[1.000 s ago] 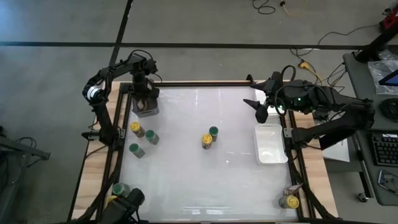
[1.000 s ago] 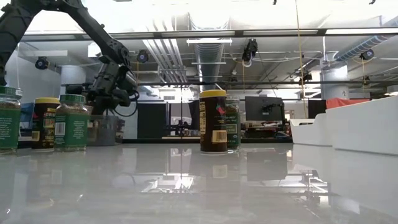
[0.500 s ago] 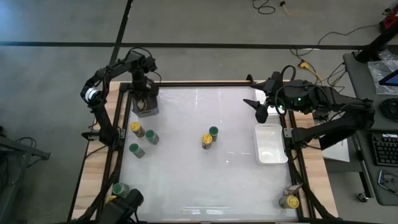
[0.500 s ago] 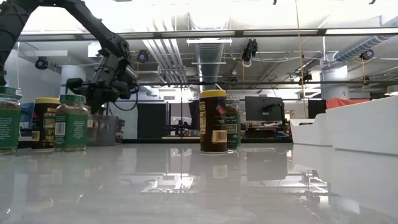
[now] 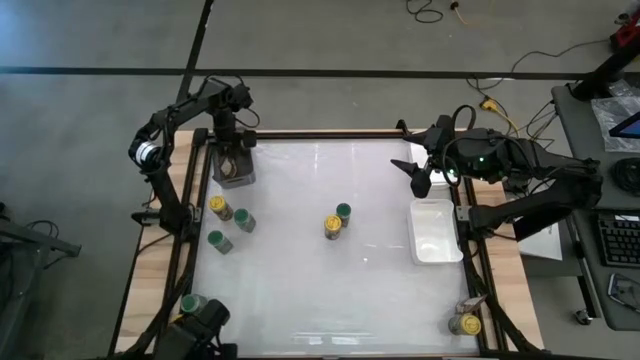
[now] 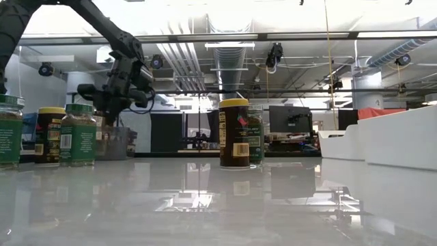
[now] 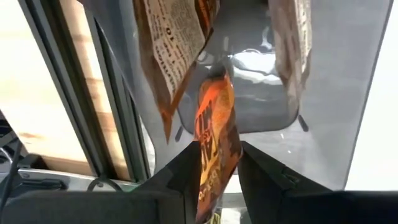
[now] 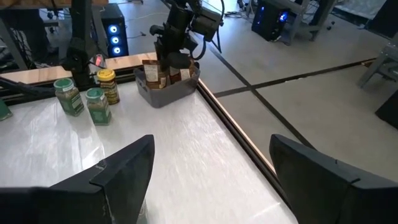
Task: Sort spices by type
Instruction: Put the orange seasoning bag into the black bin
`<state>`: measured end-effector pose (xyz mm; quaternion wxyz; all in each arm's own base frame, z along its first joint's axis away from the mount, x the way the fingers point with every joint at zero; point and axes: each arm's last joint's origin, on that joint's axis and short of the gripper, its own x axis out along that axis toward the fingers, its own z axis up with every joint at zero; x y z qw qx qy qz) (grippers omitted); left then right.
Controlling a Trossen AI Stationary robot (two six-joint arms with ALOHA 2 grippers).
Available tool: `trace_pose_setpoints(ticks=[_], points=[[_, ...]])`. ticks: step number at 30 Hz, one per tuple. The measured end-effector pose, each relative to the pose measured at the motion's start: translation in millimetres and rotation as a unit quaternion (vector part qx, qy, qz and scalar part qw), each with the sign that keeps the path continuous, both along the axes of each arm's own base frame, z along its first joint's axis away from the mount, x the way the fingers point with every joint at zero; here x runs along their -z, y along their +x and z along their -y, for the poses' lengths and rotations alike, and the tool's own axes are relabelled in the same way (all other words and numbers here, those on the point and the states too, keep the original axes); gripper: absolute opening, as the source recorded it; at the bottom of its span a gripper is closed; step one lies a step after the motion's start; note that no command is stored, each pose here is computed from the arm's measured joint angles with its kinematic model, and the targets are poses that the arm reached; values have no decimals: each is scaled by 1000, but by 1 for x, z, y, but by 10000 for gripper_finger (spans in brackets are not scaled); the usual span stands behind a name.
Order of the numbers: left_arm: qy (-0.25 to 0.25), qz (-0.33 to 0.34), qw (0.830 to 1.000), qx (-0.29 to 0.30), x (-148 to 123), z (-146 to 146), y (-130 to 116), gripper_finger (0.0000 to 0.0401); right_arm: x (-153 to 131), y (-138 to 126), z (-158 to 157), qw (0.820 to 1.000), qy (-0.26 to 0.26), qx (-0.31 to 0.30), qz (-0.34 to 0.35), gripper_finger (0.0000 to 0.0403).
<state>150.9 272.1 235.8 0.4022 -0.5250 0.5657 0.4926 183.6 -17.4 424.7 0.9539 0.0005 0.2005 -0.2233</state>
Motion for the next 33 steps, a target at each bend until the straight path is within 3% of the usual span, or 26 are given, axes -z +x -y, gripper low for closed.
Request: trace_pose_setpoints(ticks=[25,33], points=[[25,-27,999,-17,-14,-2,-4,83,0,0,0,1000,7,3,2,305],[13,-28,999,-16,-14,0,-4,53,0,0,0,1000,9,4,3,289]])
